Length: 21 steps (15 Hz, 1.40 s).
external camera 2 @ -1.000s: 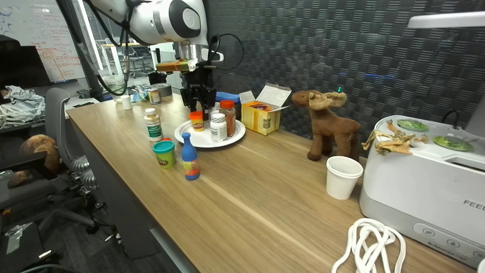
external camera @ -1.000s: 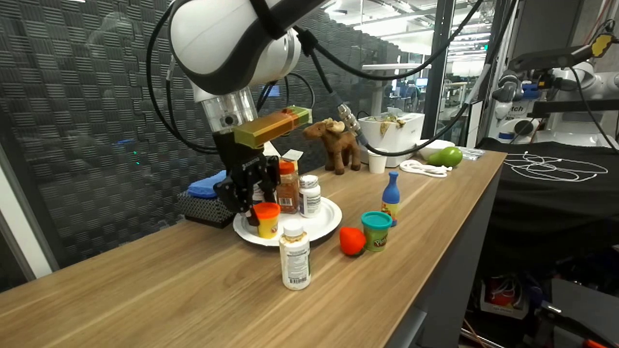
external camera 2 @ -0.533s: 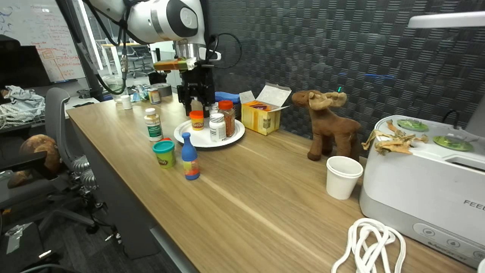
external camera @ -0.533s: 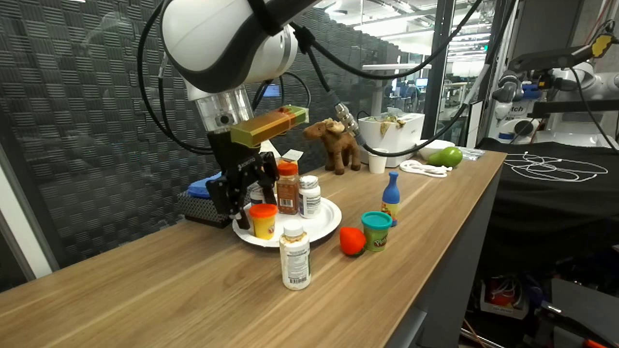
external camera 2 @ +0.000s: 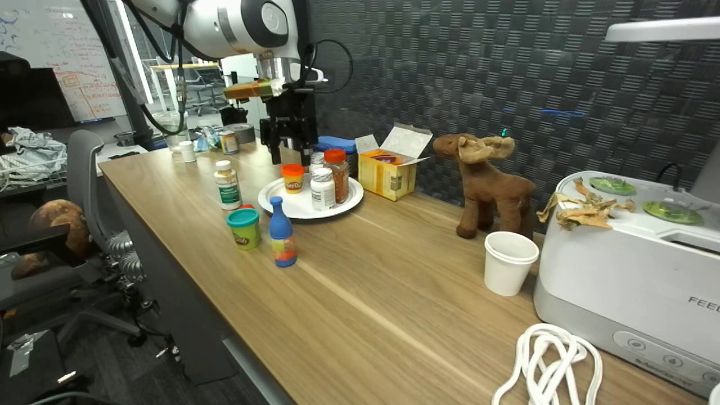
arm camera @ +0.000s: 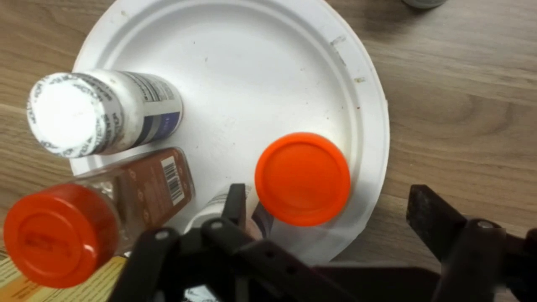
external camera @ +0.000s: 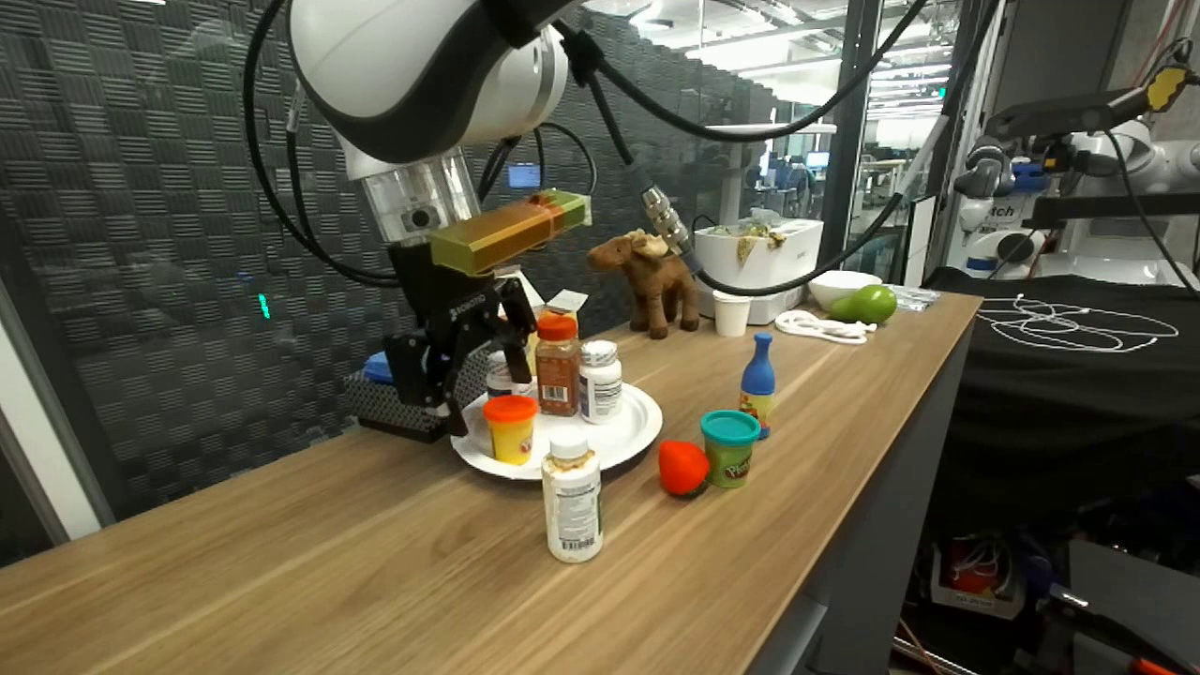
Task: Put the containers and strawberry on the white plate
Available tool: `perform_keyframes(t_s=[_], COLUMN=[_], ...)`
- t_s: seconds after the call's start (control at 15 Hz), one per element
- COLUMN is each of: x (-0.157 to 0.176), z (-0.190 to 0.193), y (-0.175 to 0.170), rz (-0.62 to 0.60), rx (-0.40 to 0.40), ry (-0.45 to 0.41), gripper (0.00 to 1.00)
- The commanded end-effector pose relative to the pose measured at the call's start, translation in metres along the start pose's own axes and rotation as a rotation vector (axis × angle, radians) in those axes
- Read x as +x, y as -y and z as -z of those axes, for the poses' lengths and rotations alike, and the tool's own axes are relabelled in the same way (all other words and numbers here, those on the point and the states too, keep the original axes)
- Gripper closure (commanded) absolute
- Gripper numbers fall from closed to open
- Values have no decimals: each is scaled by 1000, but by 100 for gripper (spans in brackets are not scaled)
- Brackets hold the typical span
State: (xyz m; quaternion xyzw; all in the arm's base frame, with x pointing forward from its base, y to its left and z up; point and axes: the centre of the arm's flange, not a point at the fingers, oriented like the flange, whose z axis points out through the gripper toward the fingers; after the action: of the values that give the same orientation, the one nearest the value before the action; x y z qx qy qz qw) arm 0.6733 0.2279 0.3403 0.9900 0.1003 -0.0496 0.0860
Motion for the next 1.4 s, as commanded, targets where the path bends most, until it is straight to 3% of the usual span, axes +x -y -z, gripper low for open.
perform_keyframes(t_s=[0.0, 0.4, 0.53, 0.6, 1.07, 1.33], x=[-14, -48, -56, -34, -44, -65], z=[24, 49, 62, 45, 53, 74], y=[12, 52, 65, 58, 67, 68], rz=[-52, -129, -96, -94, -87, -165], rx=[3, 8, -1, 6, 0, -32], ry=[-3, -43, -26, -26, -21, -89], gripper=[0, 0, 0, 0, 0, 0])
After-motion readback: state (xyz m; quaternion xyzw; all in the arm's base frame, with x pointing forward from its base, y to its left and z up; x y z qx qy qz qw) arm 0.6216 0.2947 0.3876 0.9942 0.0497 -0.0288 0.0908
